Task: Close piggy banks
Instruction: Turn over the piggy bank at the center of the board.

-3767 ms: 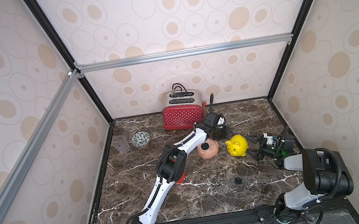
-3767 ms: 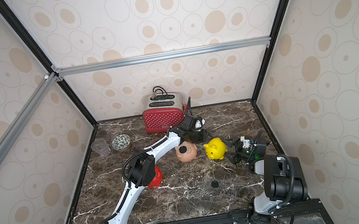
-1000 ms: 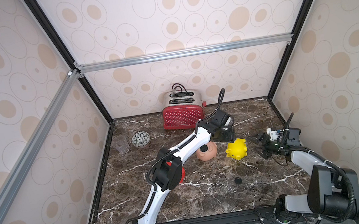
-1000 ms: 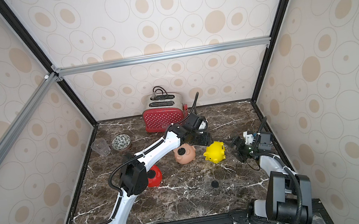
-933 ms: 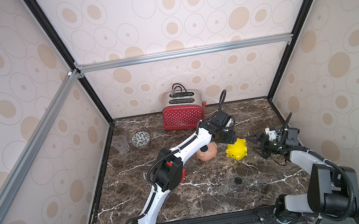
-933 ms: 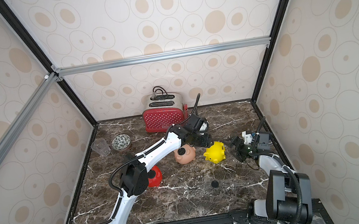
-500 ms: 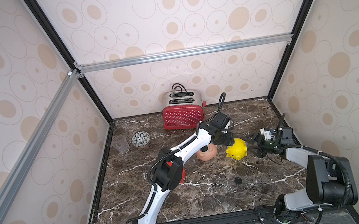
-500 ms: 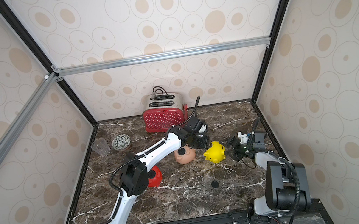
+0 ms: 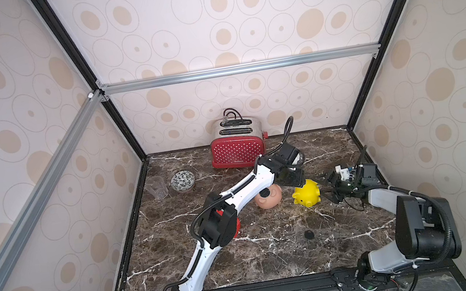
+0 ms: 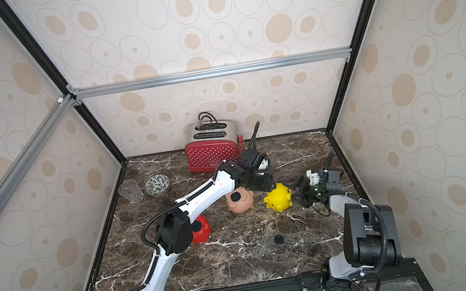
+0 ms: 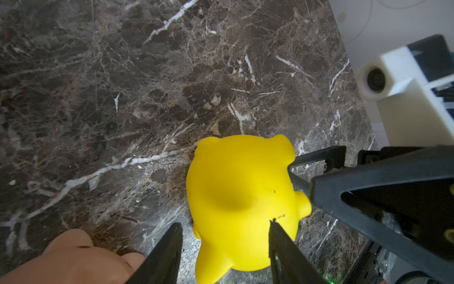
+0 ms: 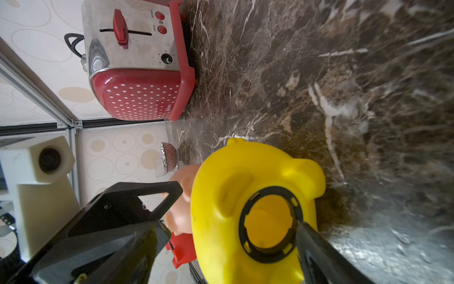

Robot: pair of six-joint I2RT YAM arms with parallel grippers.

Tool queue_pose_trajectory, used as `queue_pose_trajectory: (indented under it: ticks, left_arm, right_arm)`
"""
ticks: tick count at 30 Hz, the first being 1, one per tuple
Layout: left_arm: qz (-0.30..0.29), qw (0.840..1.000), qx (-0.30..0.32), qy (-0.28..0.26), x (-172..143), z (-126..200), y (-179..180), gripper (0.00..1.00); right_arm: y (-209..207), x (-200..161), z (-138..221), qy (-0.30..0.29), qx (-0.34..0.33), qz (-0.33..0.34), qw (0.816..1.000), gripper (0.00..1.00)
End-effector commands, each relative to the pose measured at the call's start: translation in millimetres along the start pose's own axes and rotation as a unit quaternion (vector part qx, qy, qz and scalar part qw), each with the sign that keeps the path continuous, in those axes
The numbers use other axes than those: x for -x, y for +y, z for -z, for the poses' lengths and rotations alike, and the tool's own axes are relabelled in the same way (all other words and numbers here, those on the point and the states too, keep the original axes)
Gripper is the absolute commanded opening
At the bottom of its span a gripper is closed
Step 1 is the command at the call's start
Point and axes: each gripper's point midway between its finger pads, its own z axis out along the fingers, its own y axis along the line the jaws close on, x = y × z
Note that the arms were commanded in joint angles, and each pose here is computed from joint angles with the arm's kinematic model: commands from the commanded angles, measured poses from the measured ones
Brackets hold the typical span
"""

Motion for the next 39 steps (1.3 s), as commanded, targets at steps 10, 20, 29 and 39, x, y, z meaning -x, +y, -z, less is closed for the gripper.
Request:
queue_pose_trajectory:
  ticks: [10, 20, 29, 39]
  left_arm:
    - [0.003, 1.000, -0.004, 0.019, -12, -19, 6, 0.51]
    - [0.005, 1.000, 0.001, 0.027, -14, -27, 9, 0.49]
    - [0.008, 0.999, 0.015, 0.033, -19, -34, 18, 0.47]
    - [0.015, 0.999, 0.024, 0.034, -20, -40, 28, 0.45]
  right_arm:
    - [3, -6, -7, 0.016, 0.000, 0.005, 1.000, 0.90]
    - [13, -9, -12, 0.029, 0.009, 0.015, 0.999, 0.90]
    - [29, -9, -14, 0.037, 0.034, 0.011, 0.999, 0.90]
    - [52, -9, -6, 0.039, 0.053, 0.006, 0.998, 0.89]
